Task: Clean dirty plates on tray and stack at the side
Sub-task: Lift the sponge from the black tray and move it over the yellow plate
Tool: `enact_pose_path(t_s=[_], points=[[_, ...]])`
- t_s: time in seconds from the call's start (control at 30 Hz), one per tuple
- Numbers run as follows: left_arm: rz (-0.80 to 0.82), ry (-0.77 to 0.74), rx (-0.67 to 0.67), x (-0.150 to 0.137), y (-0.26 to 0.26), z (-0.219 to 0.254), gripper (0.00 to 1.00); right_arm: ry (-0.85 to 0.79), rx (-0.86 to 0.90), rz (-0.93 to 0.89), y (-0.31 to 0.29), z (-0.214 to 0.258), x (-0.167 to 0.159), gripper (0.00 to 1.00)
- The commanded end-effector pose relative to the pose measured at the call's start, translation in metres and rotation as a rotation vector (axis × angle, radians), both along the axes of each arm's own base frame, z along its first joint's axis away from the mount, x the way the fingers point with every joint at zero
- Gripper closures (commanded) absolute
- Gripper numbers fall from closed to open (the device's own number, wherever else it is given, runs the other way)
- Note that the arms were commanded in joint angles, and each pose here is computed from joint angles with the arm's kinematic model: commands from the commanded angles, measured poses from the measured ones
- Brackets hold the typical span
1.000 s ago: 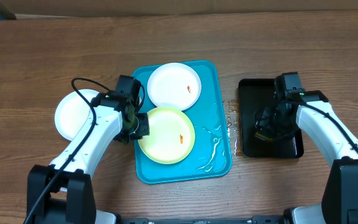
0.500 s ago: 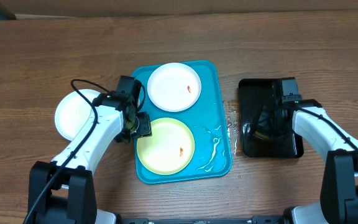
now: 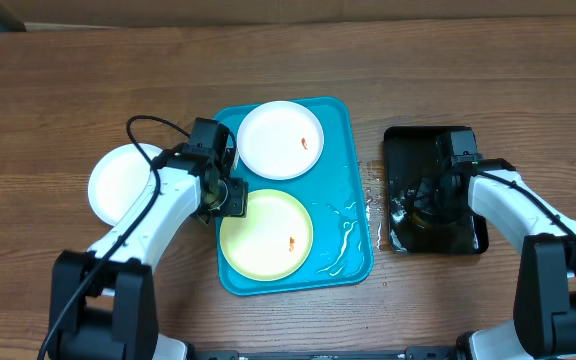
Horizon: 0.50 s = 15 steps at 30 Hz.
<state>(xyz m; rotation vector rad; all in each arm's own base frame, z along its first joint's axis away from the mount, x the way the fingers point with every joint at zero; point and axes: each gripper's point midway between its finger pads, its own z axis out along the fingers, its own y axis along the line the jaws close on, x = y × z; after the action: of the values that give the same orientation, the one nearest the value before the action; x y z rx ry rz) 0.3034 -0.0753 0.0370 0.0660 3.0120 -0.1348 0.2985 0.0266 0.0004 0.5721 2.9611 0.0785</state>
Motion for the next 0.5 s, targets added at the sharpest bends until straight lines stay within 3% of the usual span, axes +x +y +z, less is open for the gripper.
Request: enact_pose_path(t_s=[0.0, 0.07, 0.13, 0.2, 0.27, 0.3, 0.47], points=[[-0.044, 0.048, 0.021, -0.004, 0.001, -0.018, 0.38, 0.056, 0.007, 0.005, 0.002, -0.007, -0.010, 0.96], [-0.044, 0.068, 0.023, -0.004, 0.001, -0.027, 0.41, 0.065, 0.006, 0.010, 0.002, -0.001, -0.008, 0.96], [-0.046, 0.094, 0.009, -0.007, -0.002, -0.035, 0.51, 0.069, 0.005, 0.029, 0.003, 0.008, -0.005, 0.96], [-0.047, 0.121, -0.010, -0.010, -0.005, -0.041, 0.65, 0.070, 0.003, 0.039, 0.003, 0.018, -0.001, 0.96], [-0.048, 0.132, -0.018, -0.012, -0.007, -0.043, 0.91, 0.059, 0.005, 0.040, 0.004, 0.032, 0.003, 0.96], [-0.048, 0.133, -0.023, -0.012, -0.007, -0.043, 0.96, 0.048, 0.015, 0.045, 0.006, 0.040, 0.006, 0.96], [-0.048, 0.140, -0.035, -0.014, -0.009, -0.040, 0.96, -0.021, 0.102, 0.108, 0.023, 0.075, 0.013, 0.96]])
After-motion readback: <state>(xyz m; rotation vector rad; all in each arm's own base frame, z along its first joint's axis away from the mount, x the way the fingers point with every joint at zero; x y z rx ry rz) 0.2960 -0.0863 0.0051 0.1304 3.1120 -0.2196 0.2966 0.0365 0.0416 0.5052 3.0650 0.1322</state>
